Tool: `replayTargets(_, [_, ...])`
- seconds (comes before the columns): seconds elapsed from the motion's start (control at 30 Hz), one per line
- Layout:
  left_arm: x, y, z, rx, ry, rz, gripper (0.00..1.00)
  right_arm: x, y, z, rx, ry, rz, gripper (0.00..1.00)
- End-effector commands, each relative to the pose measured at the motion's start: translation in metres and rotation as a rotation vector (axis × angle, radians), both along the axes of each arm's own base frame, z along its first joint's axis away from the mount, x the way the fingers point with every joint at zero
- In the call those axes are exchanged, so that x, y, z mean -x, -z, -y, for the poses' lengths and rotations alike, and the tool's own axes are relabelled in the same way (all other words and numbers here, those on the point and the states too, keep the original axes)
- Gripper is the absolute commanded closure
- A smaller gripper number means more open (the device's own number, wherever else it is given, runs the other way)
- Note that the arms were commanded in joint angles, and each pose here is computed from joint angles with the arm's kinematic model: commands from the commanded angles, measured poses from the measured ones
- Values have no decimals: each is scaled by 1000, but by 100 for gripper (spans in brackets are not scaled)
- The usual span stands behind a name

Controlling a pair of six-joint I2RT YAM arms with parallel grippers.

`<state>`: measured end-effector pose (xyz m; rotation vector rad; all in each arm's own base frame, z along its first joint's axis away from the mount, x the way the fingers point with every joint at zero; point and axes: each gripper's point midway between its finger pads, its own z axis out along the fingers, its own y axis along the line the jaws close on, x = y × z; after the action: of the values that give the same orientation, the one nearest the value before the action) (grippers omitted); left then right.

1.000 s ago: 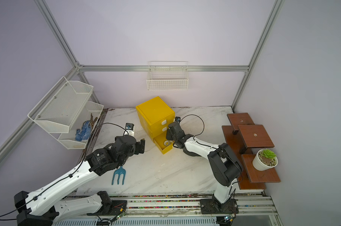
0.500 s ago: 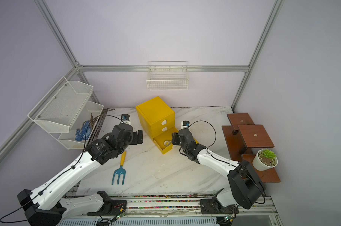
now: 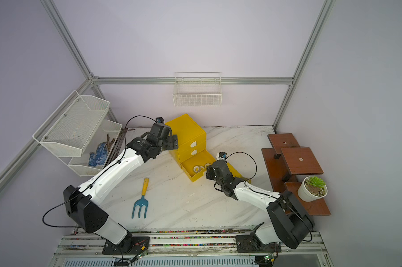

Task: Place the transparent tape into the drawer according to color
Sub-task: Close the drawer in the storage box.

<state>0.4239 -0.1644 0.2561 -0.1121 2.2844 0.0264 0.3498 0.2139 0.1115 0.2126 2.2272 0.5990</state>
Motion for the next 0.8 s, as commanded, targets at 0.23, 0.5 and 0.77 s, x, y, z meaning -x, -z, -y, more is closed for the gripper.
replayTargets(0.23, [-7, 5, 3, 43, -6, -26, 0, -28, 36, -36, -28, -68, -68, 65])
replayTargets(0.5, [-6, 12, 3, 37, 6, -44, 0, -58, 11, -69, -133, -136, 60, 64])
replayTargets(0.77, [-1, 19, 0, 23, 12, -61, 0, -79, 1, -93, -278, -173, 158, 64])
